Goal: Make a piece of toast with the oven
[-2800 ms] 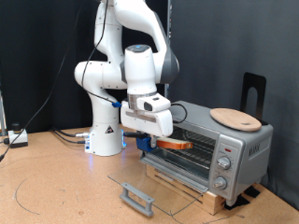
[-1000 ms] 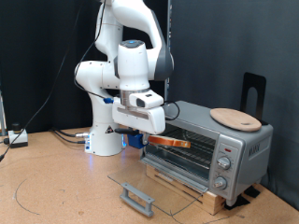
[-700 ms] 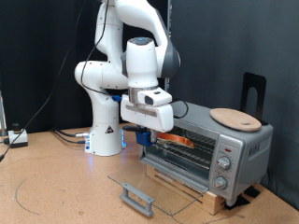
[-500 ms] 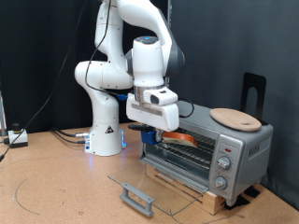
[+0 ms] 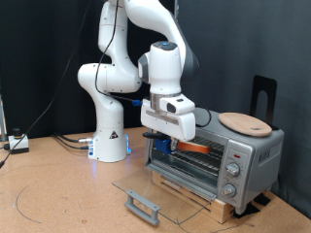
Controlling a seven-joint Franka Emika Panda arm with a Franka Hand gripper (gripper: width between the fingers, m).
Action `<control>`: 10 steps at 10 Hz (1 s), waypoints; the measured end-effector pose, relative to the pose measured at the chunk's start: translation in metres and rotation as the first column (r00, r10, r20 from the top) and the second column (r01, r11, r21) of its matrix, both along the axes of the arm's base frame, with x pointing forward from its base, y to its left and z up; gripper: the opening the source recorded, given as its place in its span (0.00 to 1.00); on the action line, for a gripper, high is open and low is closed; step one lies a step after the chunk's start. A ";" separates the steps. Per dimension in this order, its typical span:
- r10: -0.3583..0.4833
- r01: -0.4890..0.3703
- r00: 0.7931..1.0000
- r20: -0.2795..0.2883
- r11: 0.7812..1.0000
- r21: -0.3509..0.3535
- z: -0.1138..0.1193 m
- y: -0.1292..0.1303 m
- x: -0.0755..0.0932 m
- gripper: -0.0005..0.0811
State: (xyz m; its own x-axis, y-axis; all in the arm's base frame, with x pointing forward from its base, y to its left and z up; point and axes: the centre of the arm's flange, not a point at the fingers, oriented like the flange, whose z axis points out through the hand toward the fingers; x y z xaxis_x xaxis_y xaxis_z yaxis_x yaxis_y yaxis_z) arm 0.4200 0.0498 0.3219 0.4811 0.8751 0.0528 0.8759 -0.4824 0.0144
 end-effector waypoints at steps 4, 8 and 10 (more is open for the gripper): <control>0.005 -0.005 1.000 0.016 1.000 -0.007 -0.005 -0.001 0.002 0.49; 0.022 -0.013 0.995 0.094 0.995 -0.099 -0.007 -0.044 0.014 0.49; 0.000 0.010 0.996 0.091 0.995 -0.102 -0.011 -0.067 0.019 0.49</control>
